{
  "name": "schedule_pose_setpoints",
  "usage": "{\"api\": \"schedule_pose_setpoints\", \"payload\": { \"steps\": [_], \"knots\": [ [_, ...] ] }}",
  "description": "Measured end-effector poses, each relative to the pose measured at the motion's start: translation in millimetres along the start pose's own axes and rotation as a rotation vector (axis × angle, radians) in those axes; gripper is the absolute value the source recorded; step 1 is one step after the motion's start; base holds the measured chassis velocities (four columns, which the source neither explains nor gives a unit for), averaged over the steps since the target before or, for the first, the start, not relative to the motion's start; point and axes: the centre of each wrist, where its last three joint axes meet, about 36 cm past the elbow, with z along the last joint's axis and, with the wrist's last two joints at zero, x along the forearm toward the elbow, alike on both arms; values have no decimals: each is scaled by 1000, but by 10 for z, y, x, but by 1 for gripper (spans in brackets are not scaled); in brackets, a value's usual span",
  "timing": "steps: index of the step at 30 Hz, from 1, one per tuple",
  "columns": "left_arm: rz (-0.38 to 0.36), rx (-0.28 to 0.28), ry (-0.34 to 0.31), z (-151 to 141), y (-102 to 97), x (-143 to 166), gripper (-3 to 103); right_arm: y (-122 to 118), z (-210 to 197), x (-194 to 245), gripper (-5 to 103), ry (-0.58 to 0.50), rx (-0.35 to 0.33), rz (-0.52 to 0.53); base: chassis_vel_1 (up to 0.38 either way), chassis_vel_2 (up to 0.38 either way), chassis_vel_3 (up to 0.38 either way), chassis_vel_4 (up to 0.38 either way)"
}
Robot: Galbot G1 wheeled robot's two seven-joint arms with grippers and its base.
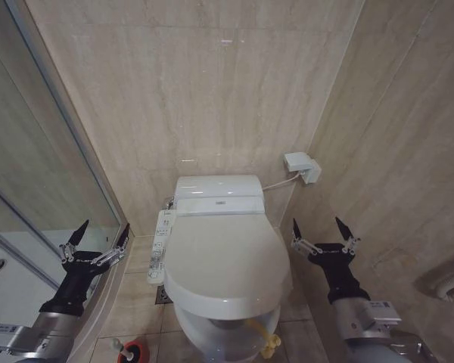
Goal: Open the toilet lid, clean the toilet bowl with a toilet brush, close the toilet lid, and flush.
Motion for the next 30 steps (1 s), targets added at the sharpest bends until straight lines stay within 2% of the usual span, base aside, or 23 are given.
{"api": "schedule_pose_setpoints", "payload": {
  "steps": [30],
  "knots": [
    [0, 0, 0, 0, 0, 0, 100, 13, -20, 7, 100, 8, -1, -5, 0, 0, 0, 0]
  ]
}}
